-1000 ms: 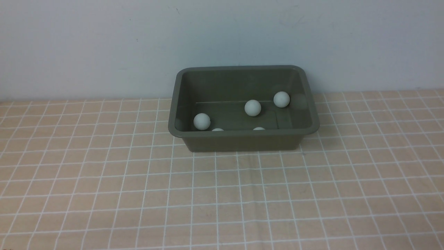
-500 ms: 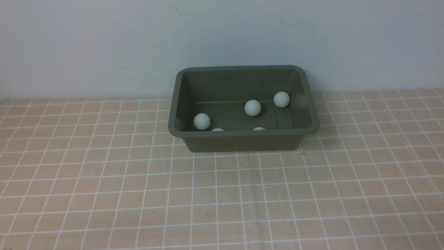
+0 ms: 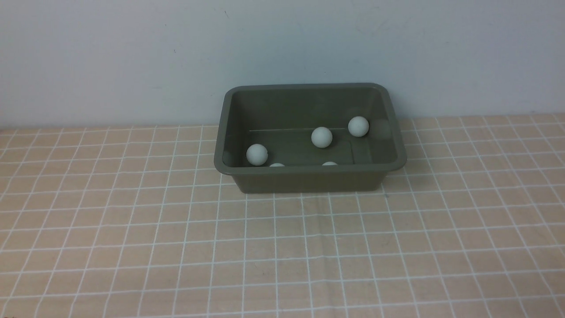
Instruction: Put the table tennis balls into the box on the light coffee tablecloth.
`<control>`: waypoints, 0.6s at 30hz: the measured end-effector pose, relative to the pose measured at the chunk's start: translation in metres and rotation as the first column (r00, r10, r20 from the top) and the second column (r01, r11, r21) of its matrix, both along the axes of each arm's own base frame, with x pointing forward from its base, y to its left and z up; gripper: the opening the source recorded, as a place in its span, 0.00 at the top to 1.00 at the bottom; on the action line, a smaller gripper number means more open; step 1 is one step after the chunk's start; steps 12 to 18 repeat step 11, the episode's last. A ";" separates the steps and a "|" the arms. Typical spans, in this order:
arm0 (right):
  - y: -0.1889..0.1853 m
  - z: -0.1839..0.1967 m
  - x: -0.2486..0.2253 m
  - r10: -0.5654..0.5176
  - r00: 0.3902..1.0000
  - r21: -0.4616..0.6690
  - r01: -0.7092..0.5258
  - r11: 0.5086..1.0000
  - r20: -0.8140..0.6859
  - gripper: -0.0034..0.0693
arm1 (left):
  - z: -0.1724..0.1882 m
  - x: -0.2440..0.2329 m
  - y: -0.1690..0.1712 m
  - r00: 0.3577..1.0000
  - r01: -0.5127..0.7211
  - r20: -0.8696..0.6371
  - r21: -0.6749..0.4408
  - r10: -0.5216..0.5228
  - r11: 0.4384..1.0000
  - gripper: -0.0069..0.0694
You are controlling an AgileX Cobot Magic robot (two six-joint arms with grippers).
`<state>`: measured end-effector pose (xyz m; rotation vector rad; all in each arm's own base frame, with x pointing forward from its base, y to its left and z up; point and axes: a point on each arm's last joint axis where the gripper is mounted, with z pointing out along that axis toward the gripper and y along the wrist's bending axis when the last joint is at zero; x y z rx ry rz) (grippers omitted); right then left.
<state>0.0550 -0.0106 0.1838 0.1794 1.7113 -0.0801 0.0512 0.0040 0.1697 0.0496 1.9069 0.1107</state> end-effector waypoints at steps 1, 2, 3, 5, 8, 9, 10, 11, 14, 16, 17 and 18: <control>0.000 0.000 0.000 0.000 1.000 0.000 0.000 1.000 0.000 0.98 | 0.000 0.000 0.000 1.000 0.000 0.000 0.000 0.000 1.000 1.00; 0.000 0.000 0.000 0.000 1.000 0.000 0.000 1.000 0.000 0.98 | 0.000 0.000 0.000 1.000 0.000 0.000 0.000 0.000 1.000 1.00; 0.000 0.000 0.000 0.000 1.000 0.000 0.000 1.000 0.000 0.98 | 0.000 0.000 0.000 1.000 0.000 0.000 0.000 0.000 1.000 1.00; 0.000 0.000 0.000 0.000 1.000 0.001 0.000 1.000 0.000 0.98 | 0.000 0.000 0.000 1.000 0.000 0.000 0.000 0.000 1.000 1.00; 0.000 0.000 0.000 0.000 1.000 0.001 0.000 1.000 -0.001 0.98 | 0.000 0.000 0.000 1.000 0.000 0.000 0.000 0.000 1.000 1.00; 0.000 0.000 0.000 -0.001 1.000 0.001 0.001 1.000 -0.002 0.98 | 0.000 0.000 0.000 1.000 0.000 0.000 0.000 0.000 1.000 1.00; 0.000 -0.001 0.000 -0.002 1.000 0.002 0.002 1.000 -0.009 0.98 | 0.000 0.000 0.000 1.000 0.000 0.000 0.000 0.000 1.000 1.00; 0.000 -0.001 0.000 -0.004 1.000 0.003 0.004 1.000 -0.015 0.98 | 0.000 0.000 0.000 1.000 0.000 0.000 0.000 0.000 1.000 1.00; 0.000 -0.001 0.000 -0.004 1.000 0.003 0.004 1.000 -0.015 0.98 | 0.000 0.000 0.000 1.000 0.000 0.000 0.000 0.000 1.000 1.00; 0.000 -0.001 0.000 -0.004 1.000 0.003 0.004 1.000 -0.015 0.98 | 0.000 0.000 0.000 1.000 0.000 0.000 0.000 0.000 1.000 1.00; 0.000 -0.001 0.000 -0.004 1.000 0.003 0.004 1.000 -0.015 0.98 | 0.000 0.000 0.000 1.000 0.000 0.000 0.000 0.000 1.000 1.00; 0.000 -0.001 0.000 -0.004 1.000 0.003 0.004 1.000 -0.015 0.98 | 0.000 0.000 0.000 1.000 0.000 0.000 0.000 0.000 1.000 1.00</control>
